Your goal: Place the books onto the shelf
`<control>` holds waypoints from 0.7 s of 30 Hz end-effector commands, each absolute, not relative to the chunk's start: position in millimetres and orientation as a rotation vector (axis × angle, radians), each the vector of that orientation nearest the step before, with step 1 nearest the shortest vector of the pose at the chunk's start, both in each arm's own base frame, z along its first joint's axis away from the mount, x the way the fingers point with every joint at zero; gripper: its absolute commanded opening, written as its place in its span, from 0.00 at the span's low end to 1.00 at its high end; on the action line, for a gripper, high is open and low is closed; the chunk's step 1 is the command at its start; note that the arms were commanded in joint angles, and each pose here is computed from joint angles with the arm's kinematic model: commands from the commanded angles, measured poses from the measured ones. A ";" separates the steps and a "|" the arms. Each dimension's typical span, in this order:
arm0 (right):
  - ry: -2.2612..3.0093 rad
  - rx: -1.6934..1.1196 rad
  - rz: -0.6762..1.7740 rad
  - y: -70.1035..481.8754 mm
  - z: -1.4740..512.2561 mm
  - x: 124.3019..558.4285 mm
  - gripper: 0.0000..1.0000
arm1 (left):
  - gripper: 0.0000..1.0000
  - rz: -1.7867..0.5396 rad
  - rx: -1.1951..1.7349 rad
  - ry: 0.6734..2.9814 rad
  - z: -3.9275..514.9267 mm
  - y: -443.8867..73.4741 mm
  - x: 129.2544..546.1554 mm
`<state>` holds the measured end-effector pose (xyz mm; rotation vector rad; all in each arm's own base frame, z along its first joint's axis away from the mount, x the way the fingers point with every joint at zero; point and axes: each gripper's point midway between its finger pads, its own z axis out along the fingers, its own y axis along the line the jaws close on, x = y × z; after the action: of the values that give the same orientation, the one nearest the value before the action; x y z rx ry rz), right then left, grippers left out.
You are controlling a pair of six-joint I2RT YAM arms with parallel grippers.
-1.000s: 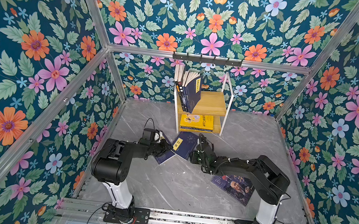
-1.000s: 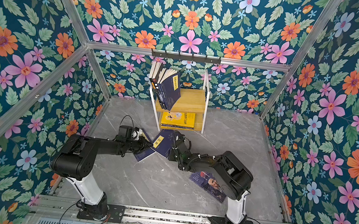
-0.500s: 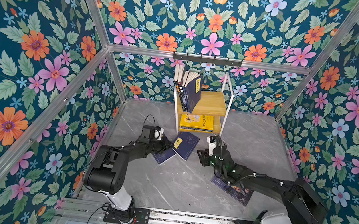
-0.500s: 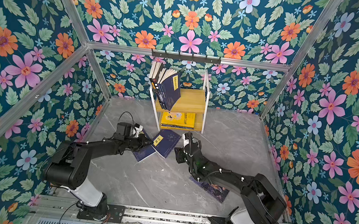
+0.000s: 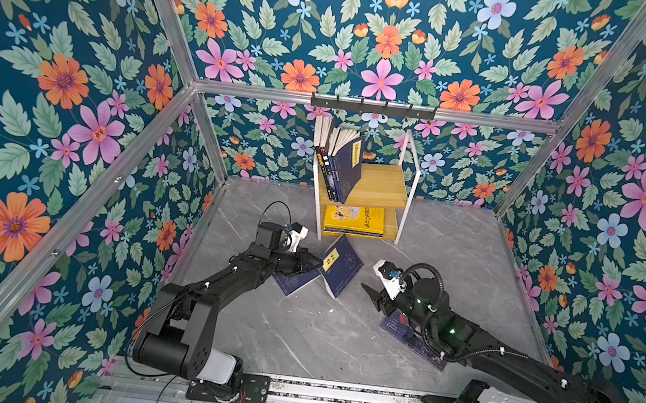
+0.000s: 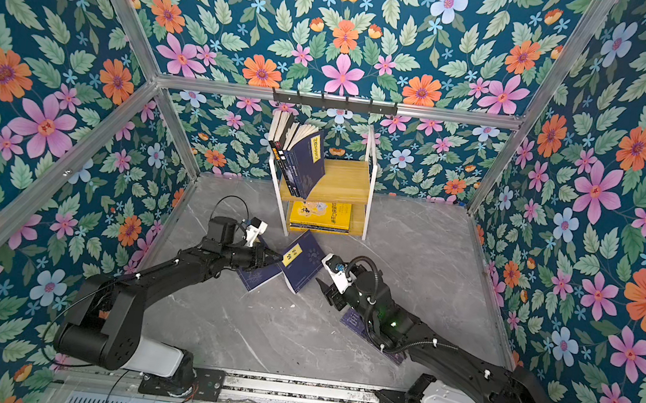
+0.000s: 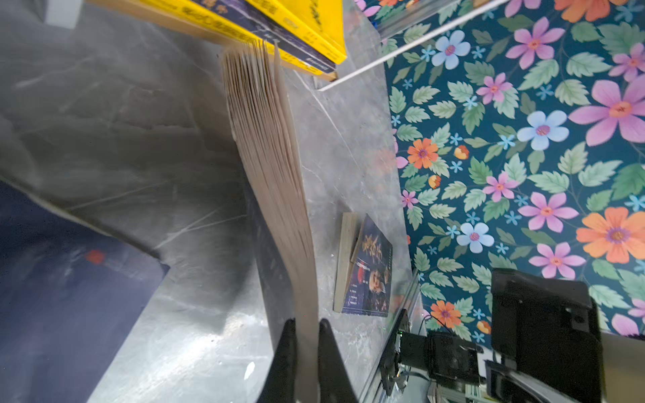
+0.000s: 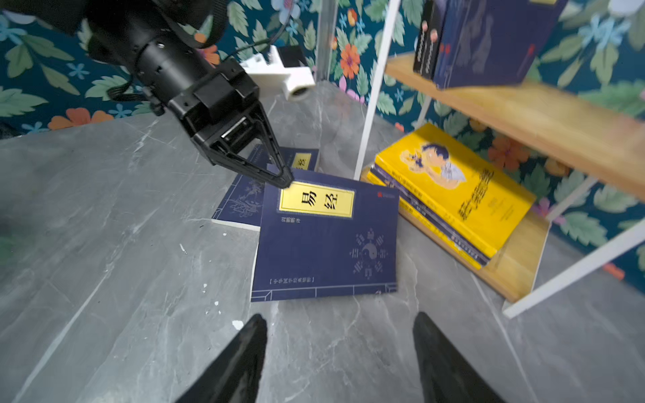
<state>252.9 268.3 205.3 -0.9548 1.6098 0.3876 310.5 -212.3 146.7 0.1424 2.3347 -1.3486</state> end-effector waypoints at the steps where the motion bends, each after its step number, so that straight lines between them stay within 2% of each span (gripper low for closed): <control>1: 1.436 -1.182 0.253 266.8 202.2 239.0 0.67 | 0.00 -1.414 0.294 2.266 162.8 -220.8 297.5; 6: 1.299 -1.329 0.104 260.5 185.4 232.0 0.67 | 0.00 -1.507 0.394 2.177 190.0 -230.5 287.2; 21: 1.089 -1.326 -0.177 272.6 174.3 263.9 0.67 | 0.00 -1.721 0.521 2.040 231.5 -240.1 264.9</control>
<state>253.8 268.2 147.2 -1.3898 1.1967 -0.0958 272.6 -236.9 215.9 0.4429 2.1114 -1.6542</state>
